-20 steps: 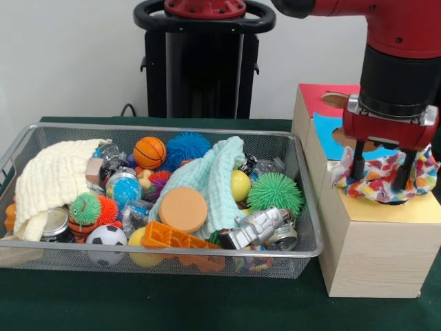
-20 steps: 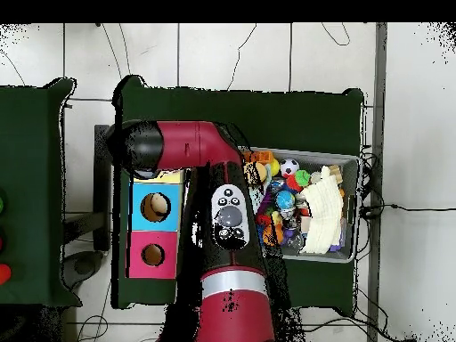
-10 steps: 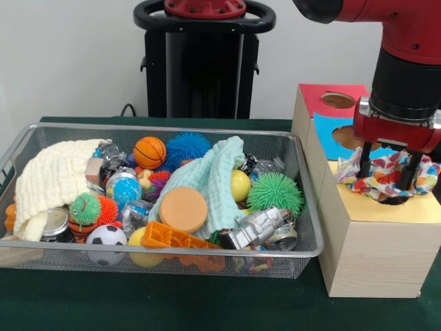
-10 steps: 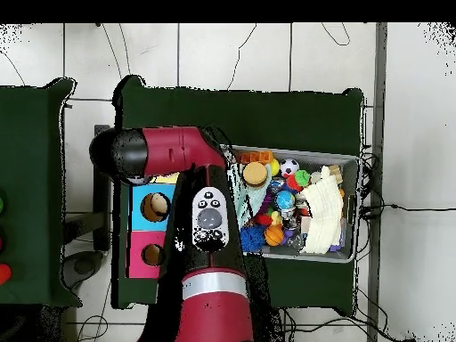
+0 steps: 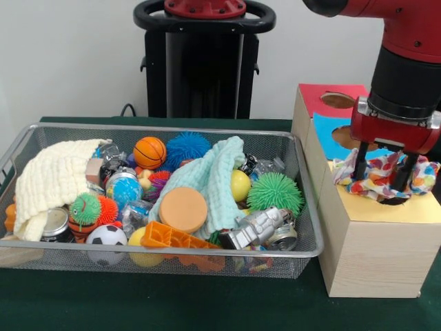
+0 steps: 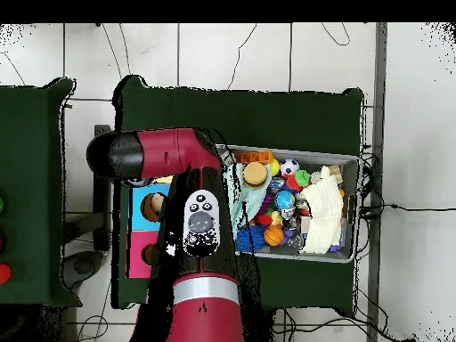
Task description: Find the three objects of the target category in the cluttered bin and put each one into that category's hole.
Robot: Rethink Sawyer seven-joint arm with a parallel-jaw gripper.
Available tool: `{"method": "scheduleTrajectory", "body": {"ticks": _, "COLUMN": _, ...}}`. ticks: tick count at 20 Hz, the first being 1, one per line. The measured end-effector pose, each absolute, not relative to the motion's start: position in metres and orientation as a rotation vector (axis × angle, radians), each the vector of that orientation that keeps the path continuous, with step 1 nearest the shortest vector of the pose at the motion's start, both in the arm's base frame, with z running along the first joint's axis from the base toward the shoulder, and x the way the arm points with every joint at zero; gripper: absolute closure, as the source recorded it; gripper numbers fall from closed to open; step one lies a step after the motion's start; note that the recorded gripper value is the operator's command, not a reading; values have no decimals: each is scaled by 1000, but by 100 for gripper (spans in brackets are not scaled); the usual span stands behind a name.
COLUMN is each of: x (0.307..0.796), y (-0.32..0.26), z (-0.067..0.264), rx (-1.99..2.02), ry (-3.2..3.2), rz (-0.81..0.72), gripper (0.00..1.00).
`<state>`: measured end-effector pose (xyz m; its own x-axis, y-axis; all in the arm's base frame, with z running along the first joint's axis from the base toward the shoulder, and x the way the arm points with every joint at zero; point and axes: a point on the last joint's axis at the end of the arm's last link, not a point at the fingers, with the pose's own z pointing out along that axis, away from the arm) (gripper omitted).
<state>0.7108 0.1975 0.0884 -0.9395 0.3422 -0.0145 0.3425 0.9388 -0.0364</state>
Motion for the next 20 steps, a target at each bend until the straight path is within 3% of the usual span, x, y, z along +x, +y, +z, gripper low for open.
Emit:
{"method": "scheduleTrajectory", "body": {"ticks": 6, "x": 714, "y": 190, "z": 87, "rx": 540, "ry": 3073, "rz": -86, "gripper": 0}}
{"method": "scheduleTrajectory", "body": {"ticks": 7, "x": 715, "y": 189, "z": 86, "rx": 535, "ry": 3069, "rz": -93, "gripper": 100}}
{"method": "scheduleTrajectory", "body": {"ticks": 20, "x": 717, "y": 183, "z": 84, "rx": 531, "ry": 3062, "rz": -116, "gripper": 100}}
